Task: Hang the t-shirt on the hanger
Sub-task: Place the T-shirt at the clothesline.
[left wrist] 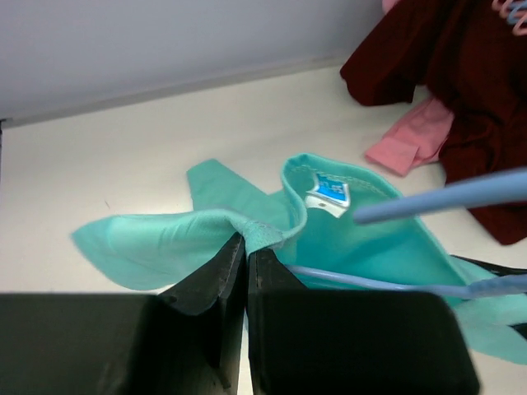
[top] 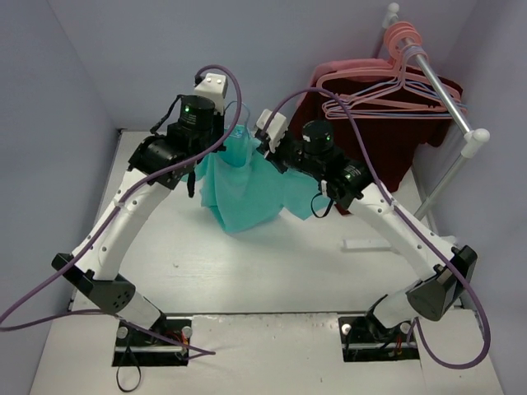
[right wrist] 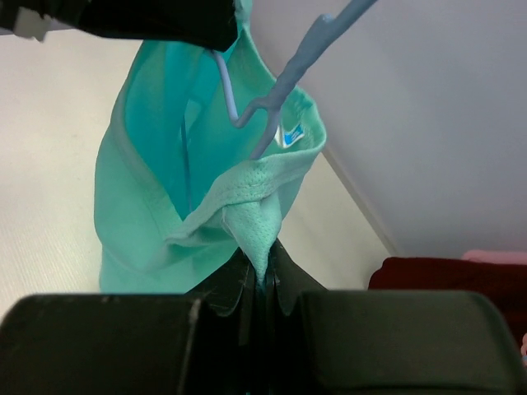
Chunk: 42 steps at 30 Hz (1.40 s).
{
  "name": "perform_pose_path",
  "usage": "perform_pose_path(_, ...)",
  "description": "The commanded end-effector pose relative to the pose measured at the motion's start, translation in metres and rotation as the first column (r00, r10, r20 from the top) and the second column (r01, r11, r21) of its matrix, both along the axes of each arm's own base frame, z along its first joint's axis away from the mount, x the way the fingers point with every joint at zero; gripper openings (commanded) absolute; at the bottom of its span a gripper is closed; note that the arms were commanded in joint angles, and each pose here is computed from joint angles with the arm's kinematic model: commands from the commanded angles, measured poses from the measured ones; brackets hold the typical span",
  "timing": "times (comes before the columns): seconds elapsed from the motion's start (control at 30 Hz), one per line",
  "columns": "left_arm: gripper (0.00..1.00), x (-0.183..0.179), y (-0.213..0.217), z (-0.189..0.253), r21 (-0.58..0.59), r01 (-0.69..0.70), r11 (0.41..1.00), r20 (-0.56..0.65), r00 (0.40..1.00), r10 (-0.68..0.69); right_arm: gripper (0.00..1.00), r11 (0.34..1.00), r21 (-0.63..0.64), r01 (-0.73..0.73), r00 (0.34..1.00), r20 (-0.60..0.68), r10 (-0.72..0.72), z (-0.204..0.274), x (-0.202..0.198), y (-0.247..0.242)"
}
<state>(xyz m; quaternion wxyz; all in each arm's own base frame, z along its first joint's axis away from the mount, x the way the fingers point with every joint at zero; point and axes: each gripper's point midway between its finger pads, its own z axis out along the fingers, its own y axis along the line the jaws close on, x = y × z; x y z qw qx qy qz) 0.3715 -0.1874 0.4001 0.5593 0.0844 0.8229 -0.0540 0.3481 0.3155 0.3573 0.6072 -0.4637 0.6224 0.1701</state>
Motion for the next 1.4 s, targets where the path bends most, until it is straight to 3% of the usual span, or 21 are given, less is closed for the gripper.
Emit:
perform_pose_path(0.0, 0.0, -0.013, -0.004, 0.036, -0.134, 0.042, 0.99, 0.106, 0.994, -0.028, 0.0, 0.973, 0.231, 0.015, 0.983, 0.177, -0.057, 0.086, -0.014, -0.014)
perform_pose_path(0.1, 0.0, -0.013, -0.019, 0.022, -0.181, 0.097, 0.979, 0.104, 0.991, -0.079, 0.0, 0.964, 0.266, 0.015, 0.984, 0.166, -0.061, 0.081, -0.018, -0.015)
perform_pose_path(0.37, 0.0, -0.027, -0.023, 0.034, -0.263, 0.18, 0.948, 0.225, 0.967, -0.121, 0.0, 0.956, 0.291, 0.043, 0.987, 0.139, -0.087, 0.061, -0.019, -0.02)
perform_pose_path(0.6, 0.01, -0.035, -0.03, 0.047, -0.237, 0.25, 0.939, 0.242, 0.951, -0.192, 0.0, 0.924, 0.382, 0.017, 0.974, 0.203, -0.102, 0.082, -0.022, -0.023)
perform_pose_path(0.83, 0.31, -0.034, -0.029, 0.074, -0.206, 0.273, 0.94, 0.304, 0.931, -0.204, 0.0, 0.916, 0.399, -0.028, 0.956, 0.278, -0.091, 0.112, -0.02, -0.017)
perform_pose_path(1.0, 0.47, -0.039, -0.031, 0.09, -0.174, 0.315, 0.933, 0.355, 0.904, -0.239, 0.0, 0.915, 0.402, -0.036, 0.957, 0.279, -0.085, 0.112, -0.019, -0.014)
perform_pose_path(1.17, 0.49, -0.053, -0.04, 0.108, -0.162, 0.411, 0.897, 0.41, 0.855, -0.318, 0.0, 0.92, 0.39, -0.018, 0.955, 0.28, -0.1, 0.106, -0.016, -0.016)
perform_pose_path(1.37, 0.49, -0.077, -0.061, 0.125, -0.169, 0.569, 0.805, 0.463, 0.766, -0.445, 0.0, 0.924, 0.382, -0.012, 0.96, 0.262, -0.096, 0.098, -0.013, -0.014)
